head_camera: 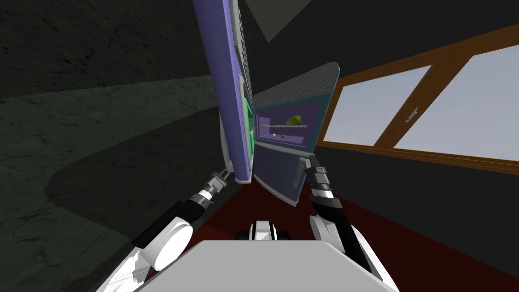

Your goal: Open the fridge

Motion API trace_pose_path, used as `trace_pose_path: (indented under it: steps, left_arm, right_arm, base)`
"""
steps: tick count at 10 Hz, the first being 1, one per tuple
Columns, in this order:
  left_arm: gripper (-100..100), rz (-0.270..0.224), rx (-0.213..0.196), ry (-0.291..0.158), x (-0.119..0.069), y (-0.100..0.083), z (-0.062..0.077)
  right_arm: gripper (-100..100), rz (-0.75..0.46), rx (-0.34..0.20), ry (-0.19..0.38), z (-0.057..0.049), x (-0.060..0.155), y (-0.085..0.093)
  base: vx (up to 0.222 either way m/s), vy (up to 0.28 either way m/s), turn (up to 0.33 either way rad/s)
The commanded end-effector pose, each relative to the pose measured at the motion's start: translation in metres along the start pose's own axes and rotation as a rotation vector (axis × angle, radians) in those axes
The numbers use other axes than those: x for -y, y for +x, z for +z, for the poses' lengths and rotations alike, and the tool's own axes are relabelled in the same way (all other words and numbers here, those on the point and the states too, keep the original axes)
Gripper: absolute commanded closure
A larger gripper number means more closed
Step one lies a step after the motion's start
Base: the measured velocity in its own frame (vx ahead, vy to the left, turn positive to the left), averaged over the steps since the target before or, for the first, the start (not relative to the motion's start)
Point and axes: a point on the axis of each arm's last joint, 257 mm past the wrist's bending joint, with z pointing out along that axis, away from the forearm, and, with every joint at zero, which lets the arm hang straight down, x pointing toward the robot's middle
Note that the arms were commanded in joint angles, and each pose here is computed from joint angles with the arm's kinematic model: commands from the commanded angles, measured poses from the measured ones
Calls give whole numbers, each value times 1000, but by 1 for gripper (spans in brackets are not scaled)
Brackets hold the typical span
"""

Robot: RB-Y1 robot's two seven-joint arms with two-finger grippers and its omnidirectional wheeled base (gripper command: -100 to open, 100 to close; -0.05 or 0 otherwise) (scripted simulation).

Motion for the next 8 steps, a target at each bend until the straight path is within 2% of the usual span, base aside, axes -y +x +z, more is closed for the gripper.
trace_pose_path:
  steps: [1, 6, 7, 8]
  left_arm:
    - [100, 4, -32, 10, 5, 12, 2]
    - [100, 2, -85, -14, -3, 29, 4]
    - [100, 2, -101, -22, -5, 35, 5]
    - [100, 2, -101, -22, -5, 35, 5]
  right_arm:
    - [0, 0, 0, 0, 0, 0, 0]
    - [0, 0, 0, 0, 0, 0, 0]
    - [0, 0, 0, 0, 0, 0, 0]
    - [0, 0, 0, 0, 0, 0, 0]
  base:
    - [48, 267, -66]
    - [22, 258, -96]
    - [-49, 330, -247]
    - [-8, 353, -144]
